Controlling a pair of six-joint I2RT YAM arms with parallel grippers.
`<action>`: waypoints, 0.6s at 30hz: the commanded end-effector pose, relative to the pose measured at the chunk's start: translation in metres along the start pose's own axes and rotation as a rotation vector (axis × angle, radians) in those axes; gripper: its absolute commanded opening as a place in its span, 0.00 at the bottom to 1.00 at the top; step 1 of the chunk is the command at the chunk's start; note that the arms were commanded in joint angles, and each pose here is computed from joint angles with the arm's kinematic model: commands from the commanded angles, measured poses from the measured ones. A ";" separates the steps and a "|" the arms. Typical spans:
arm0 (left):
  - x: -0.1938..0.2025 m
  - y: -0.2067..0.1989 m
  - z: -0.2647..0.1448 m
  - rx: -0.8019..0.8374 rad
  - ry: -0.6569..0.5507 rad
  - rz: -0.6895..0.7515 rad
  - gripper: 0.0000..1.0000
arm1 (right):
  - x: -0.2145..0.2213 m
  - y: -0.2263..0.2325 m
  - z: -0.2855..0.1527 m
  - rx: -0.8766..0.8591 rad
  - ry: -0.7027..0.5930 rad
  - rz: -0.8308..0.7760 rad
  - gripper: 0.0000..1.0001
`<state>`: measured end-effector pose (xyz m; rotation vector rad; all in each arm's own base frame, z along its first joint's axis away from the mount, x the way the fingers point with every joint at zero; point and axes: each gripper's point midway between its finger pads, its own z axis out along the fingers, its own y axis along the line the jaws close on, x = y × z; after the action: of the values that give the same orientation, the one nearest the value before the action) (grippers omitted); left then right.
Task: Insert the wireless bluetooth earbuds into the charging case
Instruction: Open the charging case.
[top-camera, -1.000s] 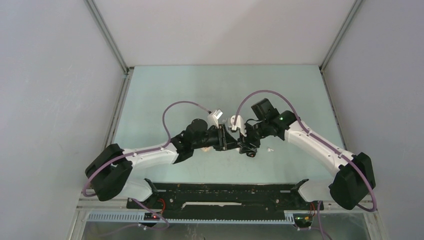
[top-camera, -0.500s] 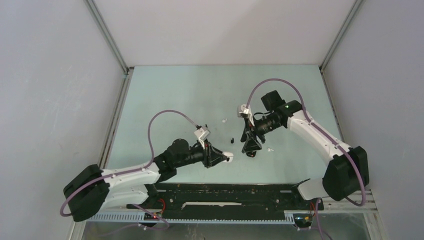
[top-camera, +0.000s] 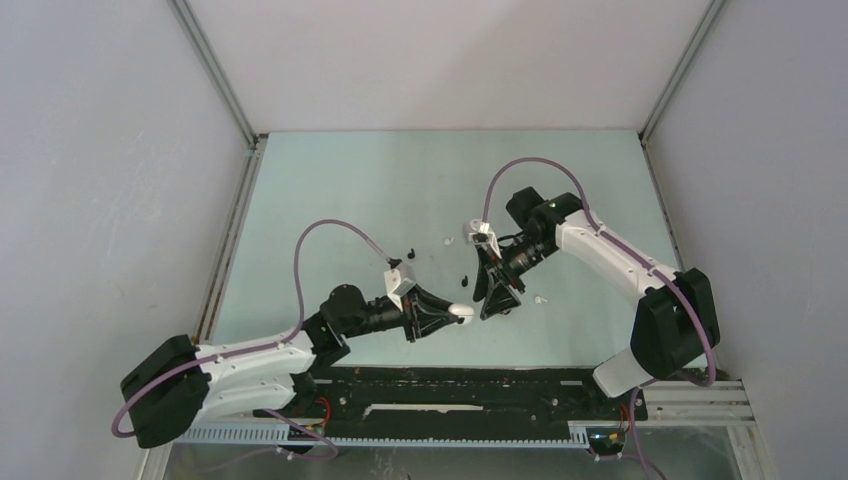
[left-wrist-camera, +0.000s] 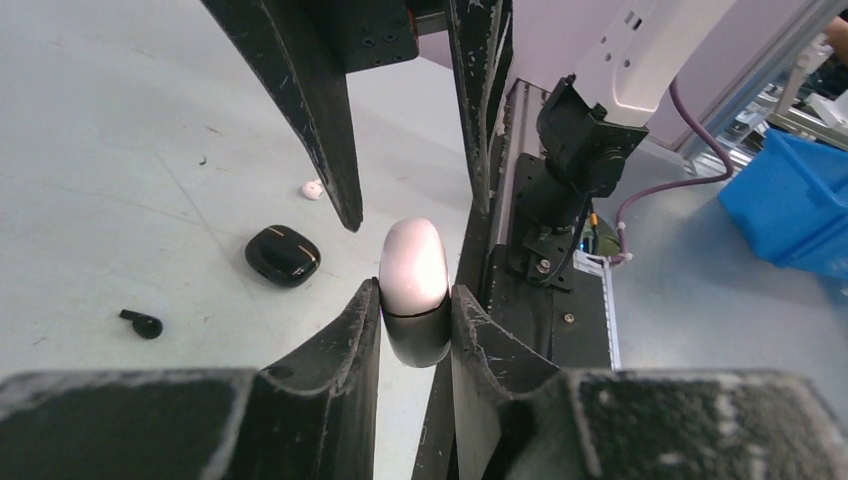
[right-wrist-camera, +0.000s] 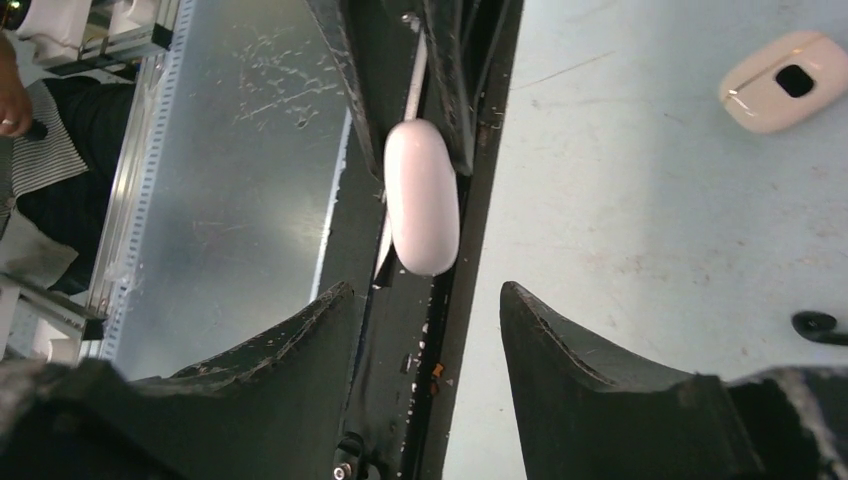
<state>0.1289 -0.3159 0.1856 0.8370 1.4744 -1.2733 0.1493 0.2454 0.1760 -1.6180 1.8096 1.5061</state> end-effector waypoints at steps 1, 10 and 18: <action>-0.014 -0.021 0.005 0.125 -0.067 0.011 0.03 | -0.011 0.013 0.006 -0.052 -0.005 -0.055 0.58; -0.015 -0.022 0.017 0.153 -0.063 -0.017 0.02 | -0.008 0.013 0.012 -0.064 0.023 -0.055 0.39; -0.013 -0.019 0.021 0.147 -0.056 -0.017 0.02 | -0.002 0.008 0.013 -0.055 0.054 -0.029 0.34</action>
<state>0.1185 -0.3316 0.1756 0.8820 1.4688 -1.3927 0.1332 0.2512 0.1697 -1.7004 1.8074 1.5435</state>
